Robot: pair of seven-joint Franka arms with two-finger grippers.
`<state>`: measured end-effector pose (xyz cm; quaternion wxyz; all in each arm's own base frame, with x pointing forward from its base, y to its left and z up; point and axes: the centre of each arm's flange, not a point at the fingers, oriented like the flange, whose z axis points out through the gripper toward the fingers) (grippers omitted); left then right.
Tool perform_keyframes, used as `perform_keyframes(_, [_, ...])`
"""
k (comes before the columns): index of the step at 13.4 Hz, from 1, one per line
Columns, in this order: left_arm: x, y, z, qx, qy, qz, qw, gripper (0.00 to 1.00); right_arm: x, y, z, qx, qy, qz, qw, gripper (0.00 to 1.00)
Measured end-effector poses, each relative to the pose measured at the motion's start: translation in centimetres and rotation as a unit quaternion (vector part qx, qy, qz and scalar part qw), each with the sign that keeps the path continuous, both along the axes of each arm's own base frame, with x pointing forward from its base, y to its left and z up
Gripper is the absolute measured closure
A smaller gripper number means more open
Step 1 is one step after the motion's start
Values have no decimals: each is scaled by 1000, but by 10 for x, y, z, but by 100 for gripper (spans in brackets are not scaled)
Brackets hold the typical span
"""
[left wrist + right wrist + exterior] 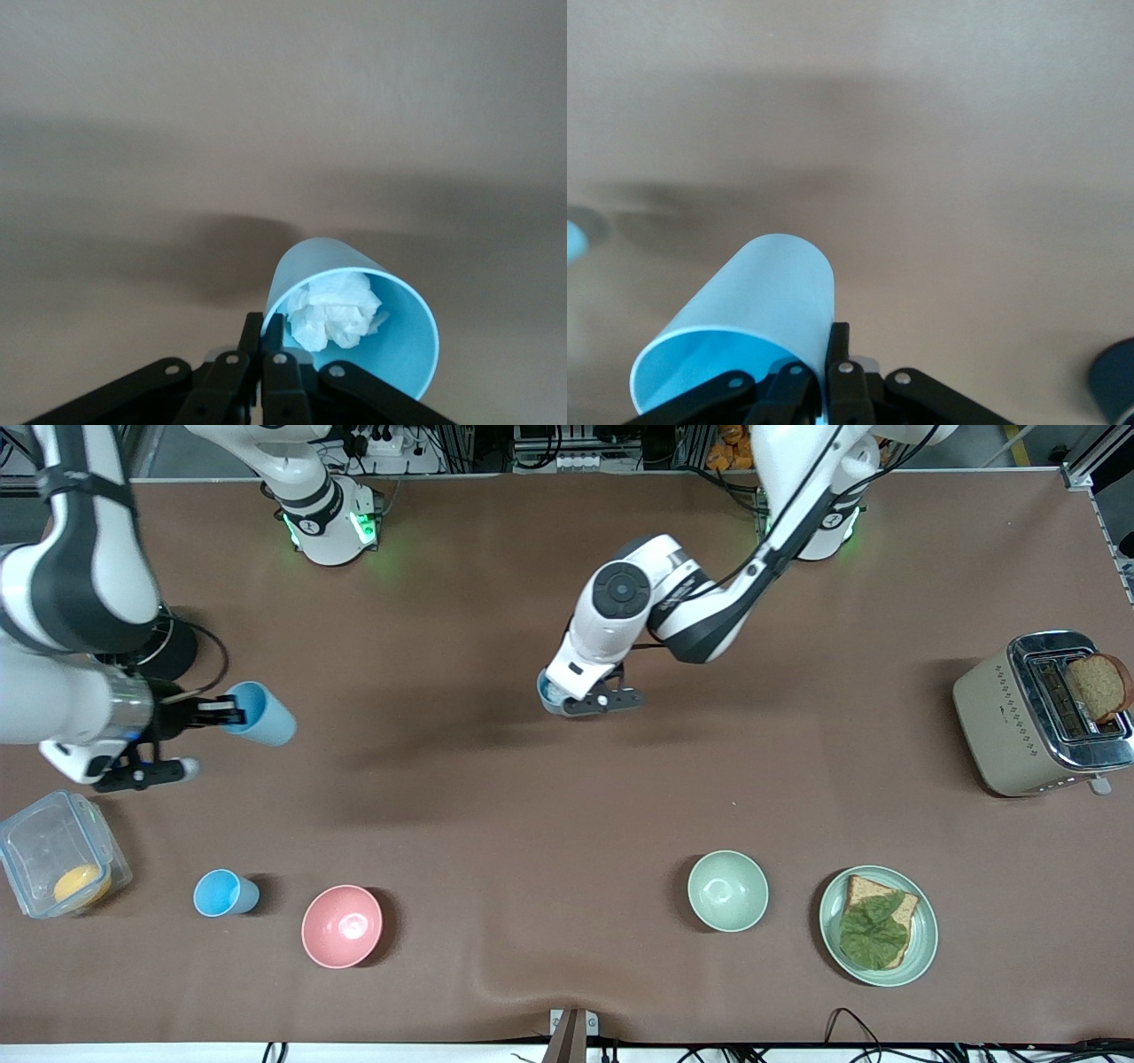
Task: Stack blue cups with both arms
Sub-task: 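Carry the cup to mid-table with the left gripper while the right gripper lifts its cup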
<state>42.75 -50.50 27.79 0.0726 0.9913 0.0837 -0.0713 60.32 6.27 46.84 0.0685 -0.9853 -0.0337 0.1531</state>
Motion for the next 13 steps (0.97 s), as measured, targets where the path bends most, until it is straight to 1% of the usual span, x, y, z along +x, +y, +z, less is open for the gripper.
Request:
perform_keyframes(2, [-13, -12, -20, 11, -5, 0, 1000, 97, -6, 26, 7, -16, 14, -24, 999, 96])
perform_keyframes(5, [-26, -20, -43, 33, -11, 1, 999, 97, -8, 26, 7, -22, 22, -37, 999, 96])
perform_keyframes(6, [-28, -23, -42, 37, -17, 7, 999, 97, -8, 26, 7, -24, 24, -44, 998, 96])
perform_keyframes(7, [-31, -26, -43, 41, -21, 13, 999, 93, -8, 28, 7, -25, 26, -52, 998, 96])
perform_keyframes(8, [-32, -27, -45, 45, -22, 18, 999, 85, -9, 30, 7, -25, 29, -58, 998, 96])
perform_keyframes(10, [-31, -25, -48, 48, -23, 25, 998, 62, -10, 34, 8, -20, 33, -63, 997, 96])
perform_keyframes(13, [-19, -23, -30, 50, -30, 36, 998, 32, -11, 37, 8, -18, 36, -69, 997, 96])
